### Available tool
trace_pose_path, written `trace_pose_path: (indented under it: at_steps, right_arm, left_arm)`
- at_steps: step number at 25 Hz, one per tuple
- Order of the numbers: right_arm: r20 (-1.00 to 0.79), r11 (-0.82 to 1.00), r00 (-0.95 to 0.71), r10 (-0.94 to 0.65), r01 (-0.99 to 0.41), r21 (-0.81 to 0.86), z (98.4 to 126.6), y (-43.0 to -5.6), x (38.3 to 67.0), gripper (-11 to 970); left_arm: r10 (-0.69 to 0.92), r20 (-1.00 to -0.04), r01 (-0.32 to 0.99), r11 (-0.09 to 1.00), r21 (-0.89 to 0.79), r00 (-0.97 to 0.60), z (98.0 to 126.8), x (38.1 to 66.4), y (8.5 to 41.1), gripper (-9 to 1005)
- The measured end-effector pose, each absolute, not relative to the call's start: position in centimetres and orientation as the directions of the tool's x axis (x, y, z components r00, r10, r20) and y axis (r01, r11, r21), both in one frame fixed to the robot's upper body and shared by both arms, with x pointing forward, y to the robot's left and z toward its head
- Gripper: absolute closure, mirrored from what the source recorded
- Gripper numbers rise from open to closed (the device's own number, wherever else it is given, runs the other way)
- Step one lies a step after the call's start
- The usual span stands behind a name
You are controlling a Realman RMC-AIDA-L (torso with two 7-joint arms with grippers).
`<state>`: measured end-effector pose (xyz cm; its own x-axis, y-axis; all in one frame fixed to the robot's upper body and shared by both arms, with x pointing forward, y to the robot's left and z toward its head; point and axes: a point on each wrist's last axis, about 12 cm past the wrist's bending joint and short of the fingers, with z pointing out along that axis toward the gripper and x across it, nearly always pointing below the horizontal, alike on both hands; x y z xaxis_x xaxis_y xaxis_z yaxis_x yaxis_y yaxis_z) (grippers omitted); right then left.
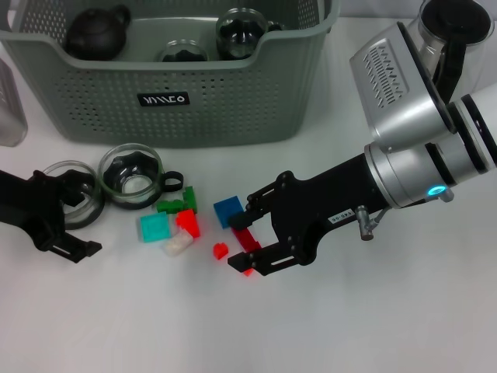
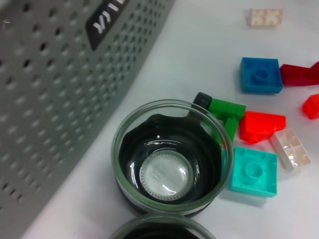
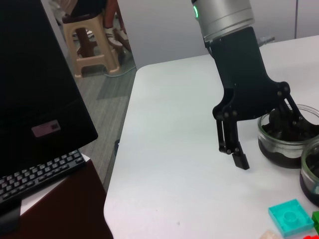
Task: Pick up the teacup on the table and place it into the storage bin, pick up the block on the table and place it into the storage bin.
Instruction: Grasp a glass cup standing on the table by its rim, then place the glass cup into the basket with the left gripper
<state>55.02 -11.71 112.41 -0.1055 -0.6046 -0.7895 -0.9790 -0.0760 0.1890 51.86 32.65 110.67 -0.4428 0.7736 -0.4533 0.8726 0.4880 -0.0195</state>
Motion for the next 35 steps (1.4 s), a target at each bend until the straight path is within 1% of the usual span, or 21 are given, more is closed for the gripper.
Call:
trace_pose_path:
  at_steps: [11,14,17,22,28,35]
  right_arm:
    - [-0.796,-0.056,-0.122,-0.593,-0.98,0.192,112.56,-12.0,55.27,371]
    - [-0.797,-0.053,-0.125,-0.591,-0.98,0.193,112.57,-12.04,55.3,371]
    - [-0.797,-0.053,-0.125,-0.591,-0.98,0.193,112.6,-12.02,55.31,371]
    - [-0.798,-0.052,-0.125,-0.589,-0.98,0.192,112.62,-12.04,55.32,371]
    - [-0.799,-0.049,-0.129,-0.587,-0.98,0.193,112.61,-12.12,55.33,371]
    - [-0.802,-0.044,-0.135,-0.582,-0.979,0.197,112.63,-12.28,55.34,371]
  left_arm:
    - [0.776,-0.445,0.874,0.484,-0.033,-0.447,110.45,51.86,32.43,135]
    - [0.783,-0.427,0.876,0.481,-0.046,-0.452,110.31,51.96,32.41,136]
    - [0.79,-0.413,0.877,0.478,-0.05,-0.454,110.12,52.05,32.41,354]
    - [0.793,-0.407,0.876,0.479,-0.046,-0.454,110.07,52.09,32.41,573]
    - [0.793,-0.408,0.876,0.481,-0.038,-0.453,110.24,52.18,32.43,804]
    - [0.793,-0.413,0.878,0.476,-0.039,-0.448,110.47,52.28,32.31,901]
